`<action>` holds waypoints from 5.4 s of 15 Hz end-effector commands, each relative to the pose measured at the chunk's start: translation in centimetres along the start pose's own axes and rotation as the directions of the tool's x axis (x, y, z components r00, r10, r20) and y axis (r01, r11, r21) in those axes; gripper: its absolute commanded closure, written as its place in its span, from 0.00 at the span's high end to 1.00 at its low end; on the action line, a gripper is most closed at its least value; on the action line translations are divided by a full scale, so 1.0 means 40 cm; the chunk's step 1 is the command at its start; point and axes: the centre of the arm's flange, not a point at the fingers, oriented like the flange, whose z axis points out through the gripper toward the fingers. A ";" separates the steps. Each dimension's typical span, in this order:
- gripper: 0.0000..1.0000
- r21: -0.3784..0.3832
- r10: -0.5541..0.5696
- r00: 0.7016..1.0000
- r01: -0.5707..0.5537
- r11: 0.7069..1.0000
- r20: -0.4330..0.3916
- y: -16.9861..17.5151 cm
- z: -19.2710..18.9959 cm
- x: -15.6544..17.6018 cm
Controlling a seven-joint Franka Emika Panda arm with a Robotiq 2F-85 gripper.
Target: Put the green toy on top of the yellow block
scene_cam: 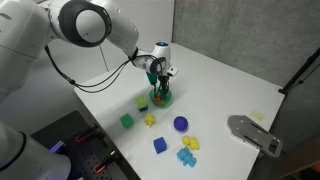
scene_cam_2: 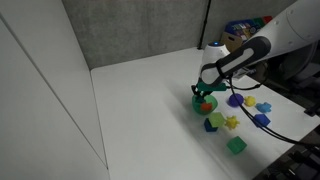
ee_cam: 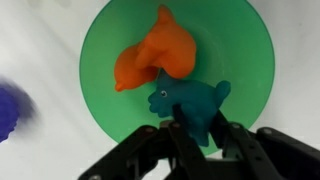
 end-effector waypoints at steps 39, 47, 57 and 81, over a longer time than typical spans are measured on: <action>0.08 -0.231 -0.379 0.918 0.397 0.888 0.120 0.023 -0.193 -0.358; 0.09 -0.179 -0.411 0.909 0.417 0.891 0.071 0.034 -0.181 -0.384; 1.00 -0.157 -0.374 0.926 0.379 0.912 0.059 0.058 -0.249 -0.362; 1.00 0.010 -0.386 0.919 0.386 0.922 0.079 0.262 -0.742 -0.259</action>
